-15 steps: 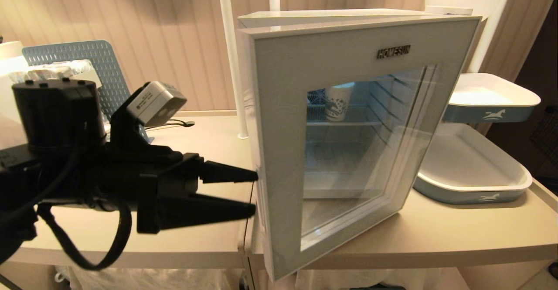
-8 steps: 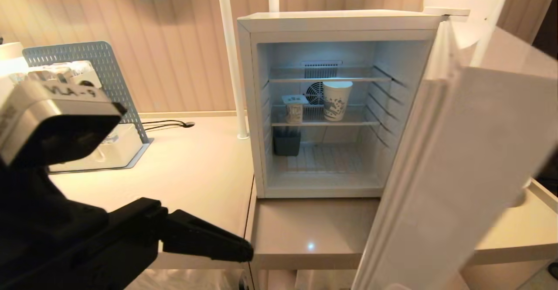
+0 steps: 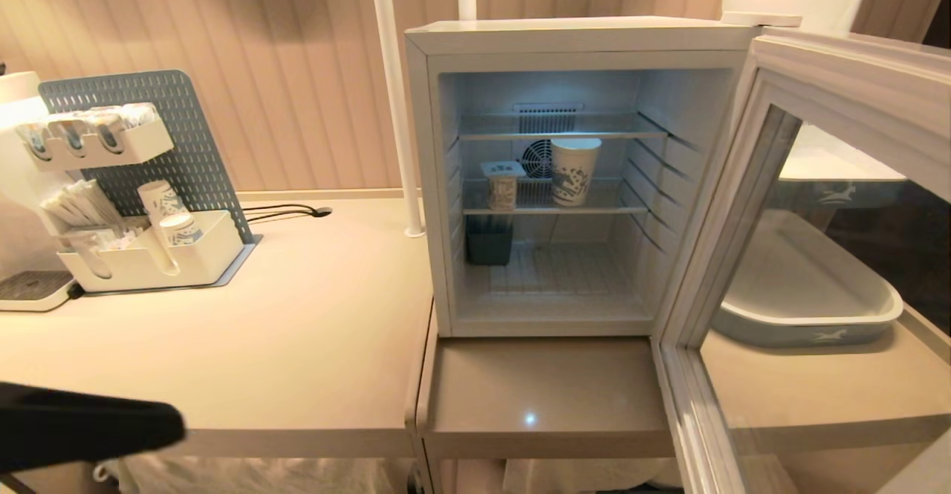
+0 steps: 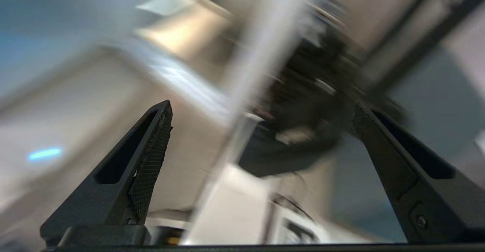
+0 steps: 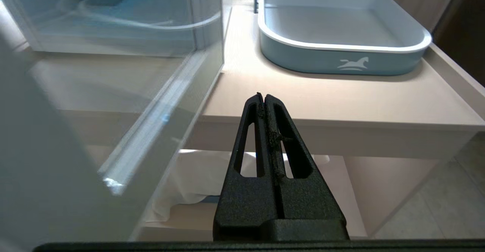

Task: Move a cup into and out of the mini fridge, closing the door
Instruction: Open the freezer door, then take the yoghurt out of the freezer

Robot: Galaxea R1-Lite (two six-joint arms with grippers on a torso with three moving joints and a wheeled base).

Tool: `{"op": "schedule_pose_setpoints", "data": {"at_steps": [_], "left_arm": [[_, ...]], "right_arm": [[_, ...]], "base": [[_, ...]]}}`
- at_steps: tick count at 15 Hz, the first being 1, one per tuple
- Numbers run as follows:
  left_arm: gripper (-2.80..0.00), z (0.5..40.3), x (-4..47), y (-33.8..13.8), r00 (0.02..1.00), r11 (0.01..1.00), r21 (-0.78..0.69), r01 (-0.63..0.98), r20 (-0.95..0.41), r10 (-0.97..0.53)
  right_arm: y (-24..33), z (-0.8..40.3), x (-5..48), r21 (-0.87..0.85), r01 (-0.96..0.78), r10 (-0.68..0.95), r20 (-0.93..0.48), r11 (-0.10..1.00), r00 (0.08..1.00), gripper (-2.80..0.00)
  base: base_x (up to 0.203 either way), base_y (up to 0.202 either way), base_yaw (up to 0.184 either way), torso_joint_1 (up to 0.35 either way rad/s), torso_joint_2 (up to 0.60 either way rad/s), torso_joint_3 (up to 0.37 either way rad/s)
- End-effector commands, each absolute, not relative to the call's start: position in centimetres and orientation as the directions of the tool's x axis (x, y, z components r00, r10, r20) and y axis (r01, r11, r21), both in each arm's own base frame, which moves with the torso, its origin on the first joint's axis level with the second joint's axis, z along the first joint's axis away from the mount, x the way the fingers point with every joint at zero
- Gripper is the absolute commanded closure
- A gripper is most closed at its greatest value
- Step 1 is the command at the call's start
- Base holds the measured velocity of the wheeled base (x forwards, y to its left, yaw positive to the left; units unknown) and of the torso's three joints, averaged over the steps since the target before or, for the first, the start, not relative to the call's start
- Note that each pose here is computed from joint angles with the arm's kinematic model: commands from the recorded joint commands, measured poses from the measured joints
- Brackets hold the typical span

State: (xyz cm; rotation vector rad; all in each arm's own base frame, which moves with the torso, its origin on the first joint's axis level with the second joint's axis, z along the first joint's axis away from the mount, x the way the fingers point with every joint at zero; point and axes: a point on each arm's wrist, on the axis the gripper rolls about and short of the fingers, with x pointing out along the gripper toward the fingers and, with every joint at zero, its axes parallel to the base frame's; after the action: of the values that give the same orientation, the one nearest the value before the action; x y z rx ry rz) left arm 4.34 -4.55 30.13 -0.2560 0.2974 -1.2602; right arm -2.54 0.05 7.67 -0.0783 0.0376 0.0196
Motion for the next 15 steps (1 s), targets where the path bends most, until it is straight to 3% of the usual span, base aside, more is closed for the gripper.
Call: {"op": "schedule_pose_setpoints", "data": {"at_steps": [1,2,3,4,6,8,11,15], "left_arm": [[-2.80,31.9,1.0,-2.0,0.469,0.462,-0.323,0.826,-0.061,-0.881],[-2.80,33.1,0.0,-1.1,0.556,0.544,-0.319,0.776,-0.060,-0.829],[-2.31,34.4,-1.4,-0.2,0.670,0.649,-0.321,0.690,-0.058,-0.740],[0.00,35.2,-2.4,0.5,0.798,0.767,-0.328,0.552,-0.058,-0.600],[0.00,35.3,-4.3,1.3,0.965,0.921,-0.330,0.208,-0.085,-0.248],[0.00,35.2,-8.4,1.4,0.994,0.942,-0.335,0.030,-0.090,-0.064],[0.00,33.4,-15.2,1.2,0.999,0.948,-0.319,-0.006,-0.044,-0.009],[0.00,27.8,-21.2,0.5,0.999,0.977,-0.215,0.010,0.034,-0.003]], "right_arm": [[0.0,7.7,-2.5,-0.079,-0.022,0.018,-0.040,0.997,0.999,0.00],[0.0,7.7,-2.5,-0.079,-0.022,0.018,-0.040,0.997,0.999,0.00],[0.0,7.7,-2.5,-0.079,-0.022,0.018,-0.040,0.997,0.999,0.00],[0.0,7.7,-2.5,-0.079,-0.022,0.018,-0.040,0.997,0.999,0.00],[0.0,7.7,-2.5,-0.079,-0.022,0.018,-0.041,0.997,0.999,0.00],[0.0,7.7,-2.5,-0.079,-0.022,0.018,-0.041,0.997,0.999,0.00],[0.0,7.7,-2.5,-0.074,-0.022,0.018,-0.044,0.997,0.999,0.00],[0.0,7.7,-2.5,-0.073,-0.021,0.018,-0.043,0.997,0.999,0.00]], "base": [[0.000,0.000,0.000,0.000,0.00,0.000],[0.000,0.000,0.000,0.000,0.00,0.000],[0.000,0.000,0.000,0.000,0.00,0.000],[0.000,0.000,0.000,0.000,0.00,0.000],[0.000,0.000,0.000,0.000,0.00,0.000],[0.000,0.000,0.000,0.000,0.00,0.000],[0.000,0.000,0.000,0.000,0.00,0.000],[0.000,0.000,0.000,0.000,0.00,0.000]]}}
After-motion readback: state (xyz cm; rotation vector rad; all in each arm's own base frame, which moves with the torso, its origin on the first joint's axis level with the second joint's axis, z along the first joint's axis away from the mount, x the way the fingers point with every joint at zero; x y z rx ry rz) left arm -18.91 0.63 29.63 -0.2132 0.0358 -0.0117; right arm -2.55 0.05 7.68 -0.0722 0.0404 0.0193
